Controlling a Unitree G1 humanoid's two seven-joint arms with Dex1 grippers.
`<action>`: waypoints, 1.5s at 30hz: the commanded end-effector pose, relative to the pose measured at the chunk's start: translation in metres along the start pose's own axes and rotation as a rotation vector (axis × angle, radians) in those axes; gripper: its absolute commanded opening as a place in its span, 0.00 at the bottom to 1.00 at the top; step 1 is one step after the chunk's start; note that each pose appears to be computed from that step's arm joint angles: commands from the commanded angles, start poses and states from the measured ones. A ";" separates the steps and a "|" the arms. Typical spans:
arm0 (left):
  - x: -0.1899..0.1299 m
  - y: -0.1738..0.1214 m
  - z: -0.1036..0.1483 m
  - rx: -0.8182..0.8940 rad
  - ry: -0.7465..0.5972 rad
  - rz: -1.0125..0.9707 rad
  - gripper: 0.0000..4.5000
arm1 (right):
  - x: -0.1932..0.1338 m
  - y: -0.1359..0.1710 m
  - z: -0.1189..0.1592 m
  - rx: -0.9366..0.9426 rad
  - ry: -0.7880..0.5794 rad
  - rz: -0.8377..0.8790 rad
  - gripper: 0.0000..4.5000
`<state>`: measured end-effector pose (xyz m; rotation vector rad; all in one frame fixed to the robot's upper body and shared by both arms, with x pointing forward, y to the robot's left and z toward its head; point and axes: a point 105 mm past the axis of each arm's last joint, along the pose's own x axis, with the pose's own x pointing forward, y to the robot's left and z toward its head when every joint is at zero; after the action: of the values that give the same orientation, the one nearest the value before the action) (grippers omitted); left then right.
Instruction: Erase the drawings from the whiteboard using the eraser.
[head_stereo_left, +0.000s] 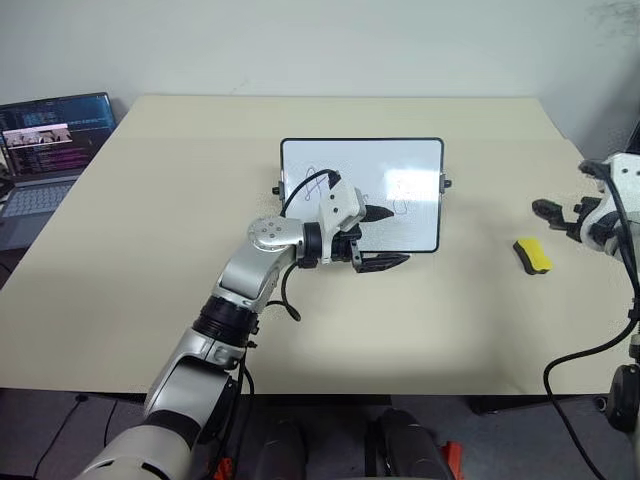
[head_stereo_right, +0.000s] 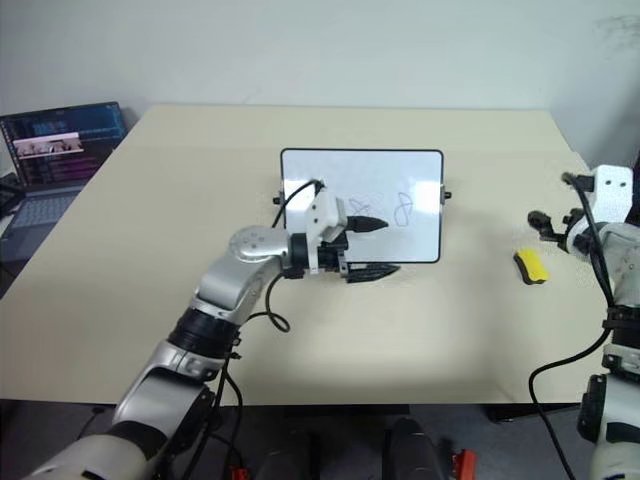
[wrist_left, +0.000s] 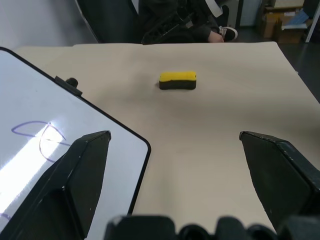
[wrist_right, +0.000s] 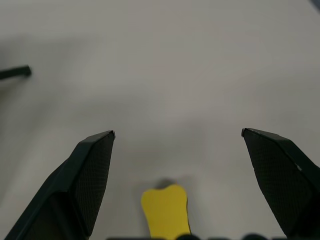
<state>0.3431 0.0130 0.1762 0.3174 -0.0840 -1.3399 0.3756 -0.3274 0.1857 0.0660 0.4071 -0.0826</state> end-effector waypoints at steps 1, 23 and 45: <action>0.009 -0.013 0.008 0.011 -0.039 -0.036 1.00 | -0.009 -0.007 0.007 0.004 0.053 0.002 0.99; 0.026 -0.026 0.000 -0.015 -0.034 -0.046 1.00 | 0.004 -0.008 -0.035 -0.102 0.267 0.054 0.99; 0.017 -0.021 -0.005 -0.019 -0.015 0.002 1.00 | 0.014 -0.003 -0.043 -0.129 0.292 0.072 0.22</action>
<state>0.3295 -0.0067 0.1510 0.2772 -0.0295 -1.3478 0.3657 -0.3290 0.1290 -0.0138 0.7362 0.0188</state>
